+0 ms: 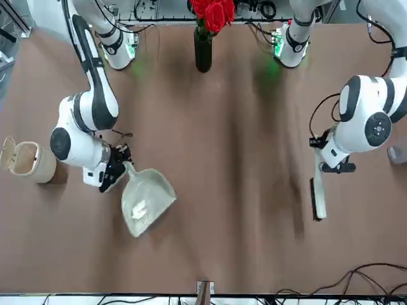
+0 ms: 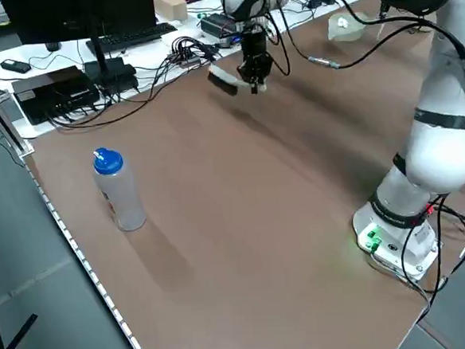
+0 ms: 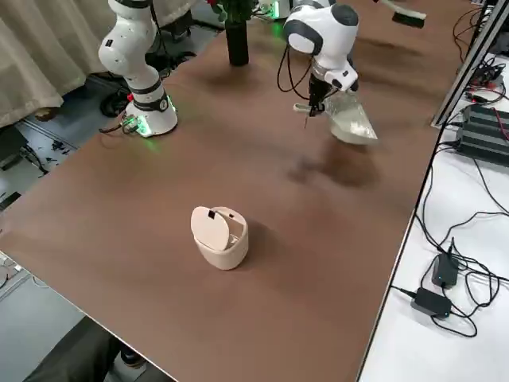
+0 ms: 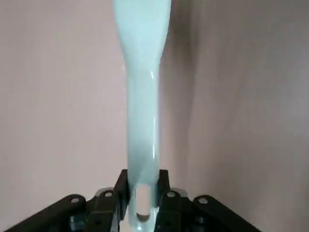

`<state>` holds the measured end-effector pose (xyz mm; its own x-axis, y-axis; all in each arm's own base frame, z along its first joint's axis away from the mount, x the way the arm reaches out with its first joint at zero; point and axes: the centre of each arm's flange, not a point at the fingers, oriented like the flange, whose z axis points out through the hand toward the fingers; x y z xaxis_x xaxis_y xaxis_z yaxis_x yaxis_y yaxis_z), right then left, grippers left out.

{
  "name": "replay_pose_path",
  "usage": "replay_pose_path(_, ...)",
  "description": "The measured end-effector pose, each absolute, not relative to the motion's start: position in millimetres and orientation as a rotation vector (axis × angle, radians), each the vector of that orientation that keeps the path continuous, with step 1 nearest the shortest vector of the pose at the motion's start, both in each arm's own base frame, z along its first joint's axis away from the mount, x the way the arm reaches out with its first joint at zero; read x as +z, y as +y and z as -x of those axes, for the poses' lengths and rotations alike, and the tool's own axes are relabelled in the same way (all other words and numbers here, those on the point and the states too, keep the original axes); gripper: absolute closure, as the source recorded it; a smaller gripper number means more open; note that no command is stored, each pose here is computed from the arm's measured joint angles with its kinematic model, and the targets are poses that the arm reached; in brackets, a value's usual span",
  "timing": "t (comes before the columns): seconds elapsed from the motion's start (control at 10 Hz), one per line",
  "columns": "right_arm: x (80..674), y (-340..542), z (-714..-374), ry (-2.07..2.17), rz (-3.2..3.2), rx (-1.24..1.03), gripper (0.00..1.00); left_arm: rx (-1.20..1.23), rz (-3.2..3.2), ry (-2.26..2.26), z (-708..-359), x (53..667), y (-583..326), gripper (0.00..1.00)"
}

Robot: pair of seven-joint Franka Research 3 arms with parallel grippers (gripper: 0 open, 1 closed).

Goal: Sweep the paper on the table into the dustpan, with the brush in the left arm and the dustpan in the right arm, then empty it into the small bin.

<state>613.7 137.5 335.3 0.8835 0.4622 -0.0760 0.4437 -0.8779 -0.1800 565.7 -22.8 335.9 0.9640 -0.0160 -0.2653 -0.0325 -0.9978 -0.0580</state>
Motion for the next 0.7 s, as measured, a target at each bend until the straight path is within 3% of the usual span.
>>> replay_pose_path(0.3, 360, 90, -628, -0.351, 2.998, 0.077, 0.67, 0.468, 3.050, 0.046, -554, 293, -12, 0.72)
replay_pose_path(0.7, 391, 72, -646, 0.421, 2.976, -0.185, 0.67, 0.495, 3.048, 0.057, -542, 259, -3, 0.72)
